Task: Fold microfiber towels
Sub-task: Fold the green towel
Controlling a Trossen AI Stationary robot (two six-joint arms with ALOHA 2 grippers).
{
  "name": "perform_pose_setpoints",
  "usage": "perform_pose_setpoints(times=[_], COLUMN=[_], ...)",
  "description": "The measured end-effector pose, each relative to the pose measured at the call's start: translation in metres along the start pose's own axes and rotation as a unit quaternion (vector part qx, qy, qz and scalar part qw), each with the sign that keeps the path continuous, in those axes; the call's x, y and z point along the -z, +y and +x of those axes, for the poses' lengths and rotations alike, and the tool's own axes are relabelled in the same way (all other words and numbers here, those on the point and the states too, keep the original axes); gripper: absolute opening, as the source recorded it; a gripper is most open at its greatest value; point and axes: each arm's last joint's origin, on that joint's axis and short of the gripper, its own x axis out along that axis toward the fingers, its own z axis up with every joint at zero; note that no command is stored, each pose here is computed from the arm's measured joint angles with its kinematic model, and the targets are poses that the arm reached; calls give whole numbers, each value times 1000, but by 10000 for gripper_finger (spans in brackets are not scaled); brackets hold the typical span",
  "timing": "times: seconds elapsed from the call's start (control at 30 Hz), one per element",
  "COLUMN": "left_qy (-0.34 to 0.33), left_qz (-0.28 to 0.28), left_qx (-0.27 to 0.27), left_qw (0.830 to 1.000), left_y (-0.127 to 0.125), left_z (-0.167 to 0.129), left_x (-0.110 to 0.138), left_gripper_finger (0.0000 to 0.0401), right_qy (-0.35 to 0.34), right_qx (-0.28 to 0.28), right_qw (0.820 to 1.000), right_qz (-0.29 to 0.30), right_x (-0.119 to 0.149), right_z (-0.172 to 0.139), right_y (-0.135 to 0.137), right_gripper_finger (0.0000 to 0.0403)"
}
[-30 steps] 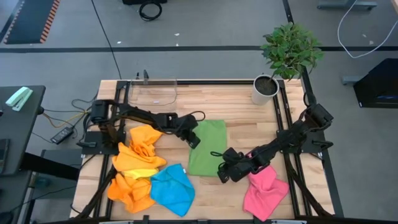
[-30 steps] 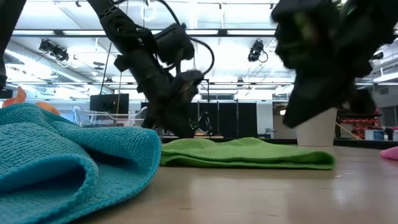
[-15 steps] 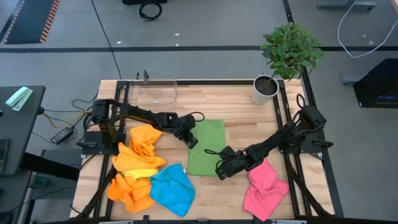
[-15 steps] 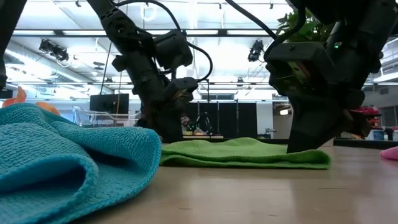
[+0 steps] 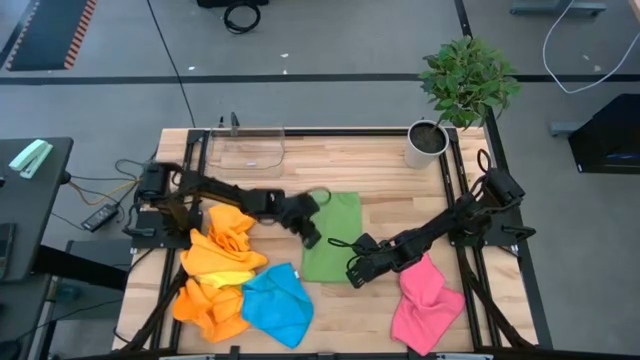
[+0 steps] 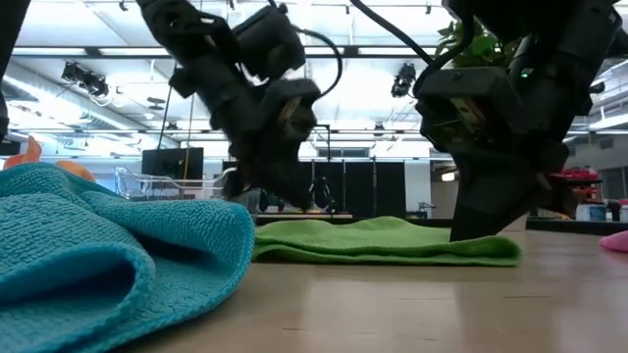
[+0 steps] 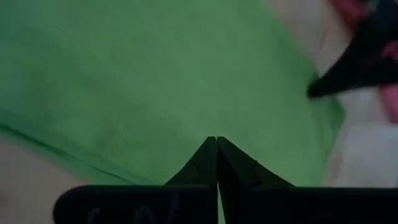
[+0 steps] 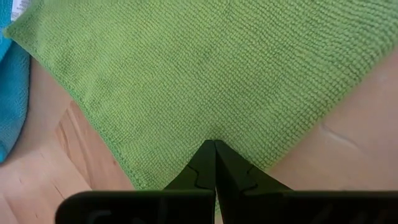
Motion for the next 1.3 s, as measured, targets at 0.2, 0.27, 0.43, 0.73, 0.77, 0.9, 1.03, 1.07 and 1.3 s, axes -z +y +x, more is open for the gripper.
perform_pose_setpoints(times=[0.2, 0.27, 0.43, 0.73, 0.77, 0.9, 1.03, 1.07, 1.3], left_qy=[28, 38, 45, -15, -15, 14, 29, 33, 64], left_qz=[-6, -16, -21, -11, -11, -14, -13, -13, -19], left_qx=[-47, -58, -53, -17, -20, -46, -55, -58, -83], left_qw=[998, 997, 997, 1000, 1000, 999, 998, 998, 994], left_y=[10, 13, 12, 2, 3, 12, 15, 16, 23], left_z=[19, 19, 5, -22, -22, -9, 2, 4, 5], left_x=[12, 13, 11, -13, -13, -6, 0, 1, 6], left_gripper_finger=[18, 13, 6, 26, 23, 7, 9, 13, 20], right_qy=[-2, -1, 1, -9, -14, -34, -45, -42, -33], right_qx=[-3, -3, -4, -12, -14, -12, 3, 5, 23], right_qw=[1000, 1000, 1000, 1000, 1000, 999, 999, 999, 999], right_qz=[-1, -1, 2, 1, 1, -4, -12, -14, -20], right_x=[-1, 0, 0, -13, -18, -40, -60, -64, -80], right_z=[0, 0, 0, 1, 0, -2, 3, 4, 9], right_y=[0, 0, 0, 0, -1, -6, -16, -18, -31], right_gripper_finger=[5, 5, 5, 5, 5, 5, 5, 5, 5])
